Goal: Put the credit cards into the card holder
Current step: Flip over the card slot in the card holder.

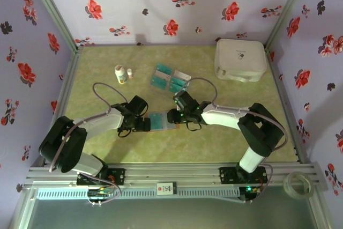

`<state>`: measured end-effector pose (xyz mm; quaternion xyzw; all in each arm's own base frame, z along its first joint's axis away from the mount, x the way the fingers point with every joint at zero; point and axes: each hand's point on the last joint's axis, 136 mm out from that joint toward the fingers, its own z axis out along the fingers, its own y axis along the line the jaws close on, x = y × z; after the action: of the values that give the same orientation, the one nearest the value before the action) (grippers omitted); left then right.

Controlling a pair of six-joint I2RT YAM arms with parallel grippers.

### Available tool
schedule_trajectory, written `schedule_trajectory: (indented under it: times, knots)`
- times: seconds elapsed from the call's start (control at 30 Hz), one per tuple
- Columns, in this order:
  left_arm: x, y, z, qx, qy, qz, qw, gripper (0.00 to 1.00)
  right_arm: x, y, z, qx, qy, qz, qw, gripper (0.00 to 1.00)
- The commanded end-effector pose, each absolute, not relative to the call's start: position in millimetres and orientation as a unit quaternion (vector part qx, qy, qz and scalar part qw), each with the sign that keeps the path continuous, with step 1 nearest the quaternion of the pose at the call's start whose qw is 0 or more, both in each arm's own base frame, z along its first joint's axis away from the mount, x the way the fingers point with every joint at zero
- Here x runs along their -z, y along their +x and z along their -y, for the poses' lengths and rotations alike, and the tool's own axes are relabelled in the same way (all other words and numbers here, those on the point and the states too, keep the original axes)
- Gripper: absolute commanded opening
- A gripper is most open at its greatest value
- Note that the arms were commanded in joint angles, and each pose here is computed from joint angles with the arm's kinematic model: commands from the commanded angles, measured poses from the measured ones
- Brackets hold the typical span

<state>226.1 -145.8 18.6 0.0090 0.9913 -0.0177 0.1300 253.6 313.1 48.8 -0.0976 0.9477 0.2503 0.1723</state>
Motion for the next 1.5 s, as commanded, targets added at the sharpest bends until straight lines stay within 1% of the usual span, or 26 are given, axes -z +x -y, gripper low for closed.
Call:
schedule_trajectory:
  times: [0.0, 0.5, 0.77, 1.1, 1.47]
  knots:
    - [-12, 222, 144, 0.008, 0.006, -0.992, 0.125, 1.00, -56, 265, -319, -0.253, -0.091, -0.945, 0.188, 0.37]
    - [-10, 220, 142, 0.005, 0.006, -0.992, 0.124, 1.00, -34, 265, -309, -0.222, -0.087, -0.955, 0.175, 0.41]
    - [-8, 221, 143, 0.004, 0.007, -0.993, 0.122, 1.00, -26, 260, -323, -0.246, -0.092, -0.954, 0.147, 0.41]
    - [-7, 220, 143, 0.004, 0.008, -0.993, 0.120, 1.00, -36, 251, -347, -0.289, -0.103, -0.943, 0.132, 0.38]
    - [-8, 220, 143, 0.007, 0.006, -0.992, 0.124, 1.00, -59, 249, -370, -0.338, -0.101, -0.926, 0.137, 0.37]
